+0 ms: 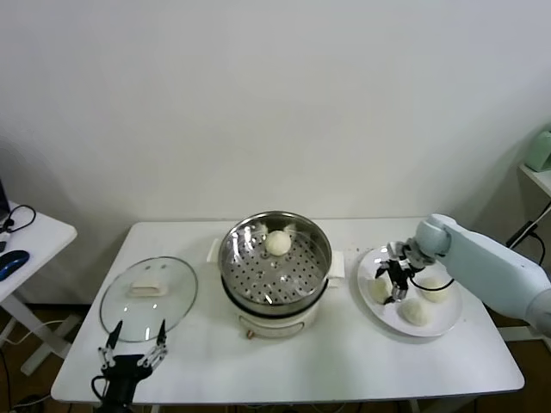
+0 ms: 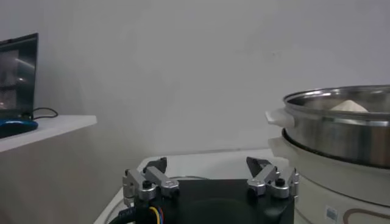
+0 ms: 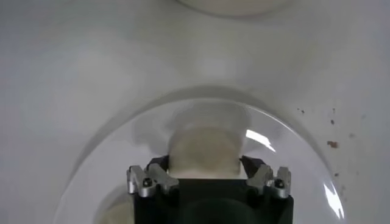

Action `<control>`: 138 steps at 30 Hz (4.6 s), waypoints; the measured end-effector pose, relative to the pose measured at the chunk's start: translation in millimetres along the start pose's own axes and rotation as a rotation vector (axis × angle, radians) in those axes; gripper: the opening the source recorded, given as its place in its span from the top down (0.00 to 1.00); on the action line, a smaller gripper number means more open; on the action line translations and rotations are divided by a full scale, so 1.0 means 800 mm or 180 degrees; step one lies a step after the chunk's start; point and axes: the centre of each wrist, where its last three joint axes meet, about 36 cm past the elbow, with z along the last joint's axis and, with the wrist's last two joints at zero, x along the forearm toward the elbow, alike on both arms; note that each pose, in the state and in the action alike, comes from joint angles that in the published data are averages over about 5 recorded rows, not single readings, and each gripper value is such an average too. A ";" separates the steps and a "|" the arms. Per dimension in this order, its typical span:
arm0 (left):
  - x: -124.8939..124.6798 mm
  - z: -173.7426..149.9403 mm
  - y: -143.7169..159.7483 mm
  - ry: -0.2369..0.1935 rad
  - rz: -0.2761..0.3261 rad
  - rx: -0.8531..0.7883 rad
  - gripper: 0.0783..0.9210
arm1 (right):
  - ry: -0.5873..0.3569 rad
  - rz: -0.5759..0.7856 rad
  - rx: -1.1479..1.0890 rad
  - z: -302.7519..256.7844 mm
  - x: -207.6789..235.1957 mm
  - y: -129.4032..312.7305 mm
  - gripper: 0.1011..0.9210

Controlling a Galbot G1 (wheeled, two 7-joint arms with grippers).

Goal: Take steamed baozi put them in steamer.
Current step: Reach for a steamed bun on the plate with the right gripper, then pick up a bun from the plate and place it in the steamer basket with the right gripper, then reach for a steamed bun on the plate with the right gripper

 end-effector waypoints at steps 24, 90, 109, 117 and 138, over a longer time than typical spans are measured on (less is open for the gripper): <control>-0.001 -0.009 -0.009 -0.0035 0.0041 -0.0013 0.12 | -0.0429 0.0315 -0.0370 -0.025 0.159 -0.064 0.28; 0.002 -0.022 -0.023 -0.0167 0.0177 -0.0219 0.12 | -0.0938 -0.0457 0.0324 -0.410 0.066 -0.095 0.31; 0.000 -0.020 -0.025 -0.0174 0.0189 -0.0221 0.12 | -0.0883 -0.0476 0.0407 -0.414 0.052 -0.091 0.16; -0.003 -0.022 -0.025 -0.0190 0.0166 -0.0218 0.12 | -0.0911 -0.0449 0.0428 -0.410 0.064 -0.093 0.12; -0.013 -0.043 -0.032 -0.0278 0.0176 -0.0141 0.12 | -0.0646 -0.0243 0.0542 -0.262 0.221 -0.061 0.12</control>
